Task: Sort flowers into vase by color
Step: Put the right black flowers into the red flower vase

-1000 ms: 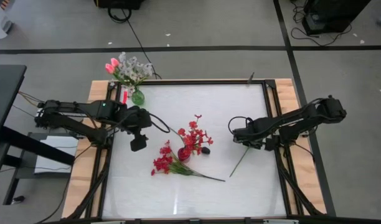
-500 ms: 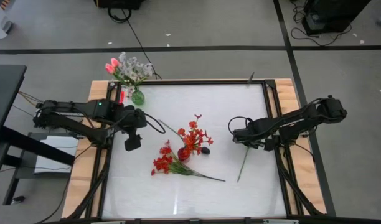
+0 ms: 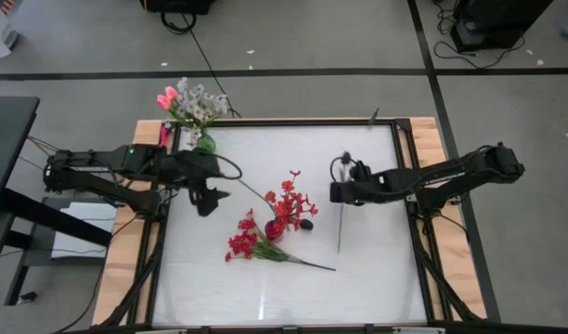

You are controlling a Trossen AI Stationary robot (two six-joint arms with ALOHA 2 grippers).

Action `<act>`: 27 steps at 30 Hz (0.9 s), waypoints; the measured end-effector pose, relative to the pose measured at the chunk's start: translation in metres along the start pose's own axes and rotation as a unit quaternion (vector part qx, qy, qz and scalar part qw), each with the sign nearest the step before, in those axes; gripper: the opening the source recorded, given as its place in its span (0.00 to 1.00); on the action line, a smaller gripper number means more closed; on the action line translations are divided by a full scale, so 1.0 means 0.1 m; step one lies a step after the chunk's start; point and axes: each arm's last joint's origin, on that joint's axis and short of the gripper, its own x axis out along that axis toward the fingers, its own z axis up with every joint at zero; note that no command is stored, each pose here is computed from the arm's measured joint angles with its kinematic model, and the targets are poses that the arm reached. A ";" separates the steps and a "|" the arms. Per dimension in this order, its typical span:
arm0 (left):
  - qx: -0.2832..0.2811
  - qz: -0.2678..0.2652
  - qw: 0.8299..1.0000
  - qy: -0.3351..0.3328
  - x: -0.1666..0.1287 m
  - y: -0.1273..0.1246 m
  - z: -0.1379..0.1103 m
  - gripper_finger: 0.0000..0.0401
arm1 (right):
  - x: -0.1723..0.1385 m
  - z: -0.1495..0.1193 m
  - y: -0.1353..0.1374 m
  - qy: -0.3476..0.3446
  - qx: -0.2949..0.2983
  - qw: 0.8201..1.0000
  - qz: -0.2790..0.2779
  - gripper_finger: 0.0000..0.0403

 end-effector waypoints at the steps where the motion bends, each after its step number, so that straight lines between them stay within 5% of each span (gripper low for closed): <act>1: 0.001 0.001 1.000 -0.027 0.00 0.00 0.05 0.76 | -0.05 0.04 0.07 -0.018 -0.024 0.999 0.020 0.02; 5: -0.005 0.009 0.992 -0.124 0.07 0.01 0.29 0.76 | -0.20 0.16 0.31 -0.086 -0.136 0.985 0.067 0.02; 10: -0.025 0.023 0.981 -0.193 0.18 0.10 0.52 0.76 | -0.42 0.31 0.64 -0.180 -0.246 0.942 0.140 0.02; 19: -0.001 0.023 0.961 -0.274 0.40 0.15 0.79 0.76 | -0.82 0.63 1.11 -0.330 -0.304 0.854 0.263 0.02; 27: 0.010 -0.008 0.938 -0.347 0.57 0.05 0.98 0.75 | -0.95 0.75 1.25 -0.349 -0.335 0.789 0.378 0.02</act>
